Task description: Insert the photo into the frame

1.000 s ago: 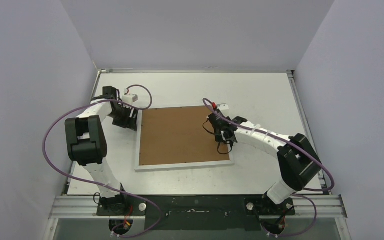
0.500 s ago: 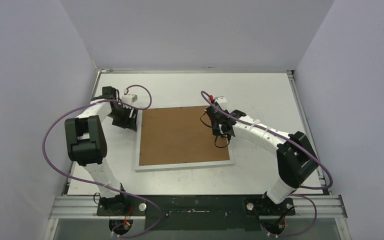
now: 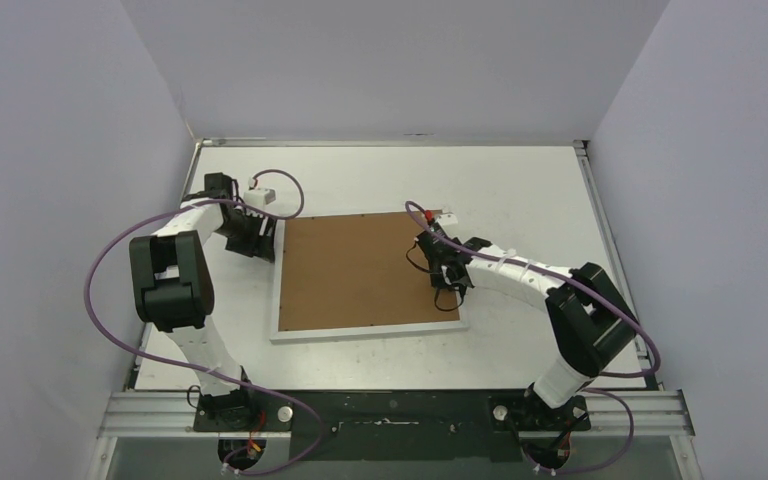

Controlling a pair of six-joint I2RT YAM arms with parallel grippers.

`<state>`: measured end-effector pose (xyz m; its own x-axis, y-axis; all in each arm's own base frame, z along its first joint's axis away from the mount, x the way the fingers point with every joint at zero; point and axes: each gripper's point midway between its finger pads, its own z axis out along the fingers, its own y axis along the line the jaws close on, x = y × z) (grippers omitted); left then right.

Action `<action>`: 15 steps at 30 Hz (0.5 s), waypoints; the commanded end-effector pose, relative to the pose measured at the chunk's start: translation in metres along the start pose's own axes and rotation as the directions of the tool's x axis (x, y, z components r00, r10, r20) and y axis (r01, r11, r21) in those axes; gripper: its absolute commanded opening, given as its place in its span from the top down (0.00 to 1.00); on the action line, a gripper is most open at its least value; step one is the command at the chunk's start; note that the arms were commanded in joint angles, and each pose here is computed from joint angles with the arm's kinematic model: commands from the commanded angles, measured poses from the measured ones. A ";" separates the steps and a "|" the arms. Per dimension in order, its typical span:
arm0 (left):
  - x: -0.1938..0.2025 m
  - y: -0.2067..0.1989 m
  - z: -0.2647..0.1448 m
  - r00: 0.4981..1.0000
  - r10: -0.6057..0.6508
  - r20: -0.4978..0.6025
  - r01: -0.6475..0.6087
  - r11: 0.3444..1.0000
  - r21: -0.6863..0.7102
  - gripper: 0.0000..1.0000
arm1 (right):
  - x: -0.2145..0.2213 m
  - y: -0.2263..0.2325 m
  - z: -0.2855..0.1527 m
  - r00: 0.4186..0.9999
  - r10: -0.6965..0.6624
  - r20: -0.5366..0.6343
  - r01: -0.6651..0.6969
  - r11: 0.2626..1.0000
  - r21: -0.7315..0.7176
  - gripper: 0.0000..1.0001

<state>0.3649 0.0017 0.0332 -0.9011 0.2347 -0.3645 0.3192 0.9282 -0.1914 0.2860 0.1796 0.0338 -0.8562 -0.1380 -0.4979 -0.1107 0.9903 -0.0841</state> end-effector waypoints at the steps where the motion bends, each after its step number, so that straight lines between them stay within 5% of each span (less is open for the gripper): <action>1: -0.023 -0.006 -0.024 0.996 0.015 0.085 -0.016 1.000 0.016 0.40 | 0.055 -0.014 0.022 0.981 -0.019 -0.191 0.025 0.999 0.029 0.95; 4: -0.030 -0.010 -0.033 0.995 0.023 0.100 -0.026 0.999 0.031 0.40 | 0.031 -0.012 0.010 0.990 0.031 -0.135 -0.034 0.999 -0.024 0.92; 8: -0.056 -0.017 -0.053 0.986 0.055 0.156 -0.064 0.997 0.049 0.36 | -0.007 0.005 -0.029 0.987 0.149 -0.067 -0.159 0.971 -0.179 0.72; 15: -0.101 -0.048 -0.046 0.963 0.149 0.223 -0.170 0.982 0.079 0.26 | 0.046 0.035 -0.068 0.911 0.347 -0.222 -0.409 0.820 -0.400 0.67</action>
<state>0.4081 -0.0173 0.0938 -0.8300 0.2564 -0.4953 0.3945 0.8976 -0.1964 0.2500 0.1878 0.0573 -0.9054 0.0959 -0.4136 -0.0214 0.9626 0.2699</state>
